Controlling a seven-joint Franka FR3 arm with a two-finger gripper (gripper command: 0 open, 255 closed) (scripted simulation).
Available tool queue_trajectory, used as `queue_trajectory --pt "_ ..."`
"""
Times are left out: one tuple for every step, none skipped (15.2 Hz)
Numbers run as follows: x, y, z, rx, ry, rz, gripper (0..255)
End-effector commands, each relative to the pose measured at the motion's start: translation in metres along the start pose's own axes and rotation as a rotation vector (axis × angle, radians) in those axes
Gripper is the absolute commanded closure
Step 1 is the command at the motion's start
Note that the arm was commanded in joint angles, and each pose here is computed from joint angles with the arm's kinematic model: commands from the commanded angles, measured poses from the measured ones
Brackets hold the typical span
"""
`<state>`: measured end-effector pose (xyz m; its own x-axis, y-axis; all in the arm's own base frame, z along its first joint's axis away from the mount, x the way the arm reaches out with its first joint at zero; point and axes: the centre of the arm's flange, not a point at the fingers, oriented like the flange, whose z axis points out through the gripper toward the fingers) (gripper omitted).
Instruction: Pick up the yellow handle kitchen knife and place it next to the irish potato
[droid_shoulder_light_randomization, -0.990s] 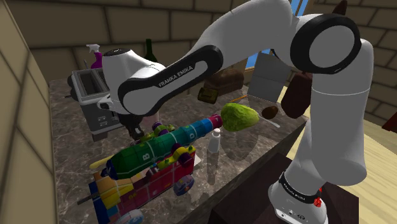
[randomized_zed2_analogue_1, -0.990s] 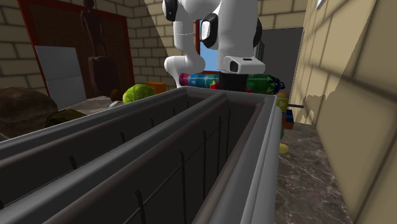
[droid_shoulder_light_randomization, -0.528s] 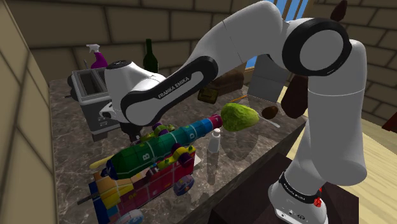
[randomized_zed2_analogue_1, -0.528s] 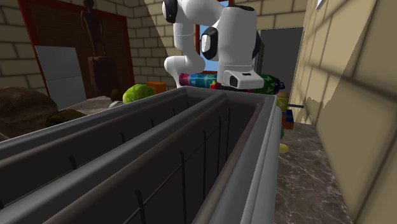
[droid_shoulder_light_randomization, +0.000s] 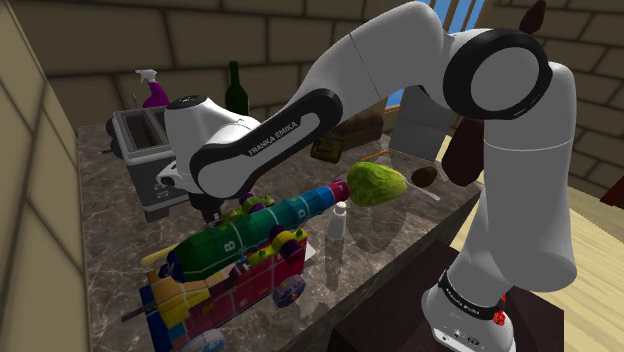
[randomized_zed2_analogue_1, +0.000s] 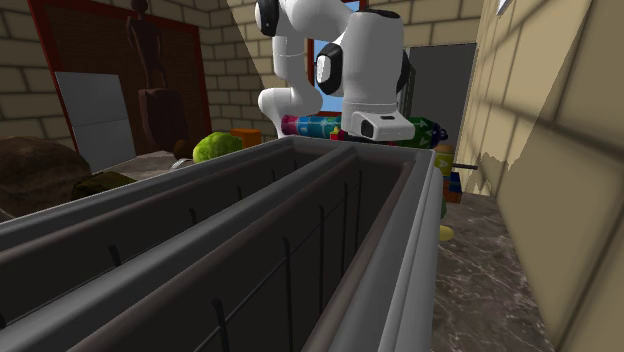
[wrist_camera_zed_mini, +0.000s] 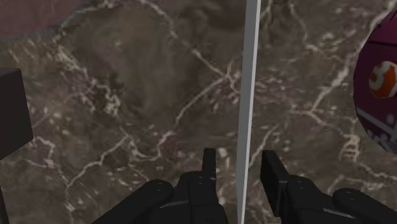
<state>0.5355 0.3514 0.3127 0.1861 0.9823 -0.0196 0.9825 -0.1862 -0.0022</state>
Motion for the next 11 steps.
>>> queue_trajectory --pt "0.000 0.000 0.000 0.000 0.000 0.000 255" --pt "0.000 0.000 0.000 0.000 0.000 0.000 255" --pt "0.000 0.000 0.000 0.000 0.000 0.000 255" --pt "0.000 0.000 0.000 0.000 0.000 0.000 255" --pt "0.000 0.000 0.000 0.000 0.000 0.000 255" --pt "0.000 0.000 0.000 0.000 0.000 0.000 255" --pt "0.000 0.000 0.000 0.000 0.000 0.000 255" --pt "0.000 0.000 0.000 0.000 0.000 0.000 255" --pt "0.000 0.000 -0.005 0.000 0.000 0.000 255" --pt "0.000 0.000 -0.011 0.000 0.000 0.000 255" --pt "0.000 0.000 -0.016 0.000 0.000 0.000 255"
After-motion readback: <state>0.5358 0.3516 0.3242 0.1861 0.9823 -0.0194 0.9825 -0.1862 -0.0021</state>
